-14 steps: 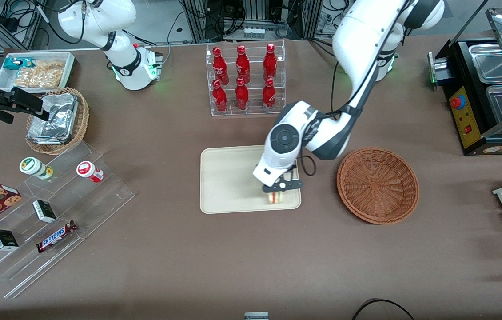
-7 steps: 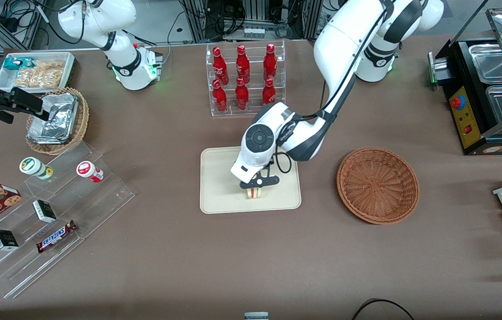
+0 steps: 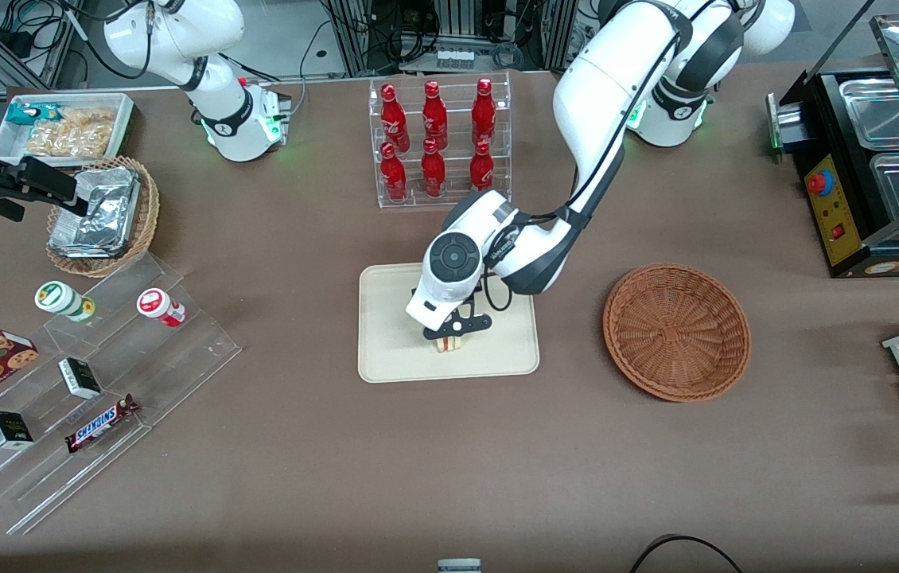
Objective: Place sandwich from basket to tray
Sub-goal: 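Lower the sandwich onto the tray and open the left gripper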
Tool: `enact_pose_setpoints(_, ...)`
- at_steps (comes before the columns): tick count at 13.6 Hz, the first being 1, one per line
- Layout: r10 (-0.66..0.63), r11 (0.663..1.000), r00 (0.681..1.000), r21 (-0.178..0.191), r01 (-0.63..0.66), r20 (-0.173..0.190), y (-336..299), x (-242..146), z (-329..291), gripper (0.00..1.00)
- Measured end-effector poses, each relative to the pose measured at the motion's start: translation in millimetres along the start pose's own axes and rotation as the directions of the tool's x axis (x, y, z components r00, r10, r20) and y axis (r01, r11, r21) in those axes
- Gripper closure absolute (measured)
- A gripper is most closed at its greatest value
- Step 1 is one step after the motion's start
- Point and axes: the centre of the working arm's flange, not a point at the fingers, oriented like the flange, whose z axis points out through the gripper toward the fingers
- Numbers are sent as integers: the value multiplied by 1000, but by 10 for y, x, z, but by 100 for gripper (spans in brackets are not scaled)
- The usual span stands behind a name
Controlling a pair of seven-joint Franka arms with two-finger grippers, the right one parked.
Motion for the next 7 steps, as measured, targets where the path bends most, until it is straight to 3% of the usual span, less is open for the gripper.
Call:
enact_pose_setpoints(2,-9,1000,1000,-21,8,-14,47,-5,-194,44)
enact_pose_setpoints(5,-15,1000,1000,-19,15,-19,-3,-27,-663,13)
enact_pose_setpoints(7,-37,999,999,-7,37,-27,-165,49,-1029,0)
